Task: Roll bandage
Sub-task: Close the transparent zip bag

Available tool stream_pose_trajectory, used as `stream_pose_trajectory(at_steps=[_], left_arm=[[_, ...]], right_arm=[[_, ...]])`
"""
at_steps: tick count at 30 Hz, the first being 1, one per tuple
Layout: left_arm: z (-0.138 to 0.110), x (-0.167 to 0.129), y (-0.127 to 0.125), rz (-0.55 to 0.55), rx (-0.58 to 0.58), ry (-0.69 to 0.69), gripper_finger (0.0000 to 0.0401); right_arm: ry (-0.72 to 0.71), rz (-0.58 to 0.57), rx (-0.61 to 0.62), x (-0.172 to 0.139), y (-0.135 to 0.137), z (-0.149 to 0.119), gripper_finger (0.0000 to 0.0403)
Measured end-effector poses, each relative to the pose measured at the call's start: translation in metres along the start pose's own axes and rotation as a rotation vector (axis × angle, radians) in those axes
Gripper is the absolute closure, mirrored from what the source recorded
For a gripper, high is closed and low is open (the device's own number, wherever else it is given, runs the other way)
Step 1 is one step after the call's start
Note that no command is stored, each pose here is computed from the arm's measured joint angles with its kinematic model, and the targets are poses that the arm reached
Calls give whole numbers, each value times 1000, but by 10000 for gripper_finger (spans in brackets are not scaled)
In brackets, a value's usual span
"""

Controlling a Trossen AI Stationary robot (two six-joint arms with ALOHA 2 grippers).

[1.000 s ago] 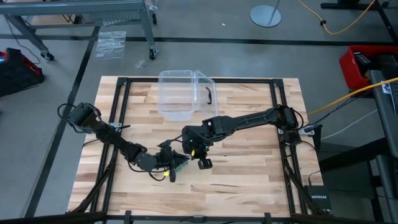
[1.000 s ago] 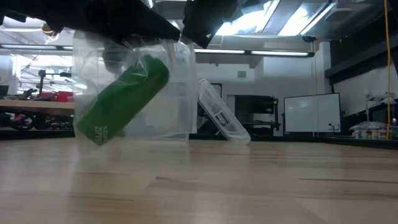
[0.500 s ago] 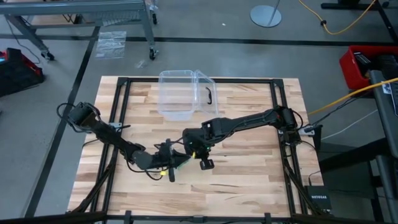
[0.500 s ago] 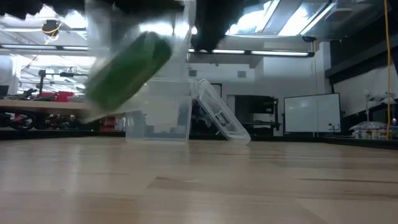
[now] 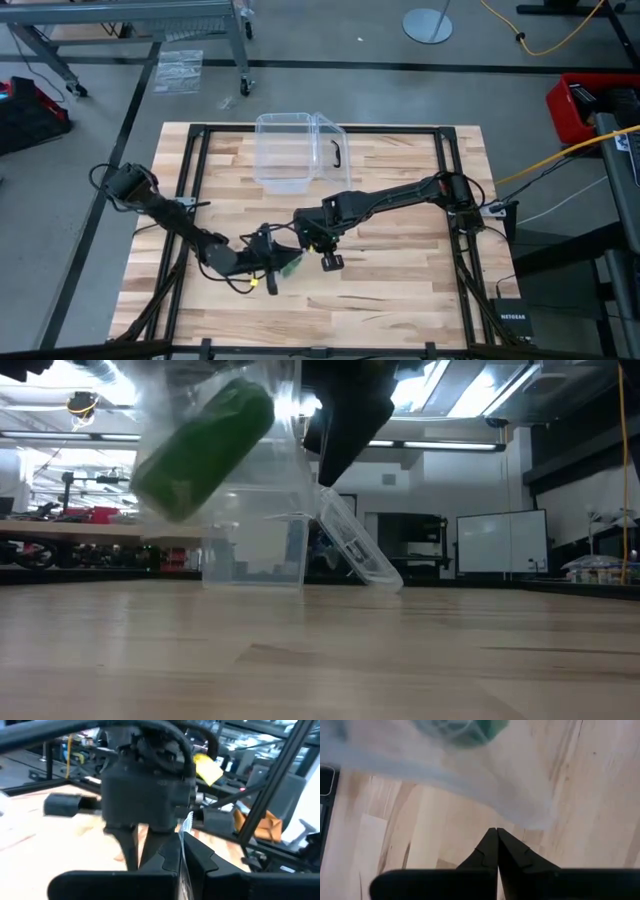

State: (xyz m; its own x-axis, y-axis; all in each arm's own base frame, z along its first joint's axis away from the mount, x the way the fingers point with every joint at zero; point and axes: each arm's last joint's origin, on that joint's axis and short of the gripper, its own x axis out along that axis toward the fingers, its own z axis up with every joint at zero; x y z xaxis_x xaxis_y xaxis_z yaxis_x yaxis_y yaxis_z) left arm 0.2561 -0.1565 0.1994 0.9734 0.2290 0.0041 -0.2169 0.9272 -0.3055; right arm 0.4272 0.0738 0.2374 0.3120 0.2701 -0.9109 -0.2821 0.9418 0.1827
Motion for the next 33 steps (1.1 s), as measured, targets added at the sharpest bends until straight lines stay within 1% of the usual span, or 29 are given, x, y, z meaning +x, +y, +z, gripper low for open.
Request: stream_pose_trajectory(at_steps=[6, 9, 12, 17, 22, 25, 29, 33], left_arm=[[-2, -16, -10, 74, 27, -22, 401], [2, -28, -16, 121, 36, -47, 401], [2, -40, -21, 167, 56, -57, 401], [-1, -54, -28, 185, 74, -58, 401], [-3, -69, -33, 236, 80, -66, 401], [-4, -80, -36, 263, 77, -72, 401], [-6, -91, -40, 291, 63, -81, 401], [-6, -97, -42, 294, 59, -81, 401]], right_arm=[[-7, -27, -3, -1, -1, 1, 391], [-12, -28, -4, -1, 0, 1, 369], [-37, -31, -5, -1, -1, 4, 334], [-175, -30, 40, -3, -1, 17, 271], [-320, -21, 18, -7, 0, 31, 227], [-396, 3, -1, -10, 1, 38, 216], [-494, 27, -29, -14, 2, 47, 213], [-594, 42, -11, -19, 3, 55, 213]])
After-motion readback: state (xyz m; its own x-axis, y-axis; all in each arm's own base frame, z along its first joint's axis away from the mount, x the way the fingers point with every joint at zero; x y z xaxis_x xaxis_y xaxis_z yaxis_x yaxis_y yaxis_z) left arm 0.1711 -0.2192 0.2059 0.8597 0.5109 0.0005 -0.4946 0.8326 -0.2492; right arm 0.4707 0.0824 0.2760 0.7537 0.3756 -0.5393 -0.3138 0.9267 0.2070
